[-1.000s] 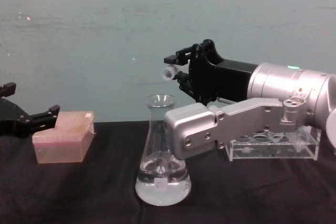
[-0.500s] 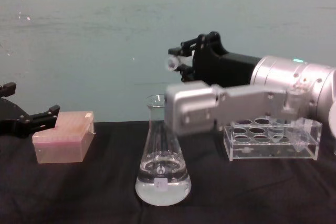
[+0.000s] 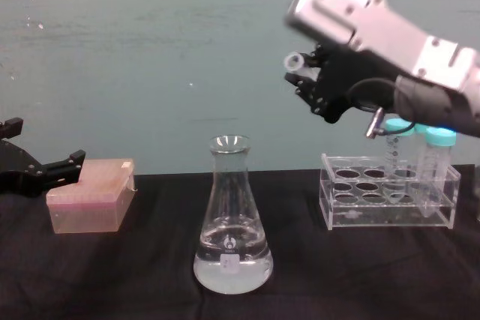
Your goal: Pour the liquid from the test tube into the beaker using one hand.
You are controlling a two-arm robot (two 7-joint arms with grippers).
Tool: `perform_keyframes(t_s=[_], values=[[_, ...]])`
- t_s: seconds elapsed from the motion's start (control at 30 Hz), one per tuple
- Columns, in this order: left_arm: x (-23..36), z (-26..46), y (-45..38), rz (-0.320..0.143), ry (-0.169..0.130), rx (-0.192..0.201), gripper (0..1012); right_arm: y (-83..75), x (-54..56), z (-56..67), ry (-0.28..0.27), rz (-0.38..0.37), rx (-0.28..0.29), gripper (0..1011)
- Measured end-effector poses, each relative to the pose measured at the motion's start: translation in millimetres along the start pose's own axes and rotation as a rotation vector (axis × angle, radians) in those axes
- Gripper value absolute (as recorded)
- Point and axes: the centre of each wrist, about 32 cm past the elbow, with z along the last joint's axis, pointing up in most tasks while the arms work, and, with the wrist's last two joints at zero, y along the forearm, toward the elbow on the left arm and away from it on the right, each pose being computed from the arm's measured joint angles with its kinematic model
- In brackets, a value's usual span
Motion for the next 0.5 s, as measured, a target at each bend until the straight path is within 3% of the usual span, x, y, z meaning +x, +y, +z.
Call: perform_keyframes(t_s=[0.3, 0.33, 0.37, 0.5], values=[[0.0, 0.0, 0.0, 0.0, 0.0, 0.0, 1000, -8.9, 35.3, -20.3, 0.347, 0.07, -0.05, 199], [0.0, 0.0, 0.0, 0.0, 0.0, 0.0, 1000, -8.9, 35.3, -20.3, 0.347, 0.07, -0.05, 199], [0.0, 0.0, 0.0, 0.0, 0.0, 0.0, 1000, -10.3, 40.7, -24.6, 0.399, 0.088, -0.051, 199], [0.0, 0.0, 0.0, 0.0, 0.0, 0.0, 1000, -14.2, 52.6, -36.2, 0.507, 0.122, -0.053, 199]])
